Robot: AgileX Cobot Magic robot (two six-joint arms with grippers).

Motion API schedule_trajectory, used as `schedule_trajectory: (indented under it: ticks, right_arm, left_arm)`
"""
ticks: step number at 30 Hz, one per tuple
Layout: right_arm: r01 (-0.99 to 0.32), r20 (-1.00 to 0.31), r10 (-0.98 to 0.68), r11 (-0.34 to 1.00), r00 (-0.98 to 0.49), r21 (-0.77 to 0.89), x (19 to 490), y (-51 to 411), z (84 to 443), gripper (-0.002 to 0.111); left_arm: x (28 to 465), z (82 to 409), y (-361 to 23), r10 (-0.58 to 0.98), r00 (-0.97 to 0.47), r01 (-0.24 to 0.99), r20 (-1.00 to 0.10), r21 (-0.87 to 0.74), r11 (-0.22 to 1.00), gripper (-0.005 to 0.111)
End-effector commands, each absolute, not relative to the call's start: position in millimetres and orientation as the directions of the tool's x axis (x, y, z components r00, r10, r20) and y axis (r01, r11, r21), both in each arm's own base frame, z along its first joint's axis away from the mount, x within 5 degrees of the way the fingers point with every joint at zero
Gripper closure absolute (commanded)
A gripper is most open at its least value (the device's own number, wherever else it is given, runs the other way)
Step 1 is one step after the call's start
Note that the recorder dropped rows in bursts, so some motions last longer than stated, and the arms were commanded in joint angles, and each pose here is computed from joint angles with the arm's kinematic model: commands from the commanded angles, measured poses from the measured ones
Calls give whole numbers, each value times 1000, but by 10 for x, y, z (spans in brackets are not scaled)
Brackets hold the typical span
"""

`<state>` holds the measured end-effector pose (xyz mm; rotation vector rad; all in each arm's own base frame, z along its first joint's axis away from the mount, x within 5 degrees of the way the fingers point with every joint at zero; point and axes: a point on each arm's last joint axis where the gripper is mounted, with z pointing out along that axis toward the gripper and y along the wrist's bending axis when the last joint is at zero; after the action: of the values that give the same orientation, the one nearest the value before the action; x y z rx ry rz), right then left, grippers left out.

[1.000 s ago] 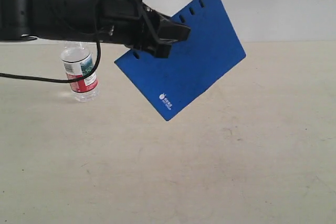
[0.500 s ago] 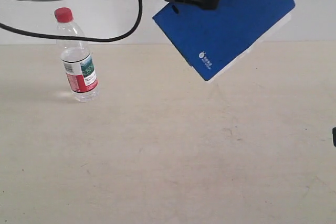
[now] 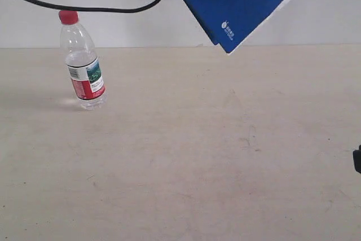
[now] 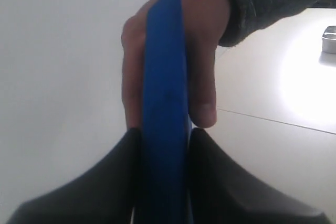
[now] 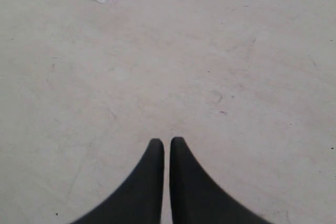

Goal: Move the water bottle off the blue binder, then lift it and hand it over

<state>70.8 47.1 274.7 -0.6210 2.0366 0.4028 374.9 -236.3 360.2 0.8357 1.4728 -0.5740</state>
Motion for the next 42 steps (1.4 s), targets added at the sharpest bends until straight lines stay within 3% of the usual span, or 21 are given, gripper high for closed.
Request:
schedule_trajectory:
  ticks: [1,14,23,28,34,36,38,42]
  right_arm:
    - [-574,-861,-266,818,-433,36,702,470,2738,109]
    - [-576,-860,-266,816,-435,39,699,472,2737,109]
    - [-576,-860,-267,817,-434,37,700,471,2736,109]
    - [-576,-860,-267,817,-434,37,700,471,2736,109]
    - [-578,-858,-269,815,-437,39,697,473,2734,109]
    - [-583,-854,-275,811,-442,41,690,476,2727,109]
    - [-583,-853,-276,811,-442,39,690,474,2726,109]
    - [-583,-853,-276,811,-442,39,690,474,2726,109]
  left_arm:
    - [3674,3839,-2397,89,94,798,-992,129,589,102]
    - [3717,3828,-2363,105,82,762,-991,130,634,100]
    - [3723,3827,-2358,107,80,756,-991,131,641,60]
    - [3760,3817,-2324,121,68,720,-990,132,681,54]
    - [3780,3869,-2237,126,53,657,-991,129,743,55]
    - [3778,3922,-2181,72,6,617,-997,60,785,58]
    - [3782,3969,-2116,34,-24,563,-999,15,826,69]
    - [3748,3958,-2005,62,-36,488,-997,36,872,100]
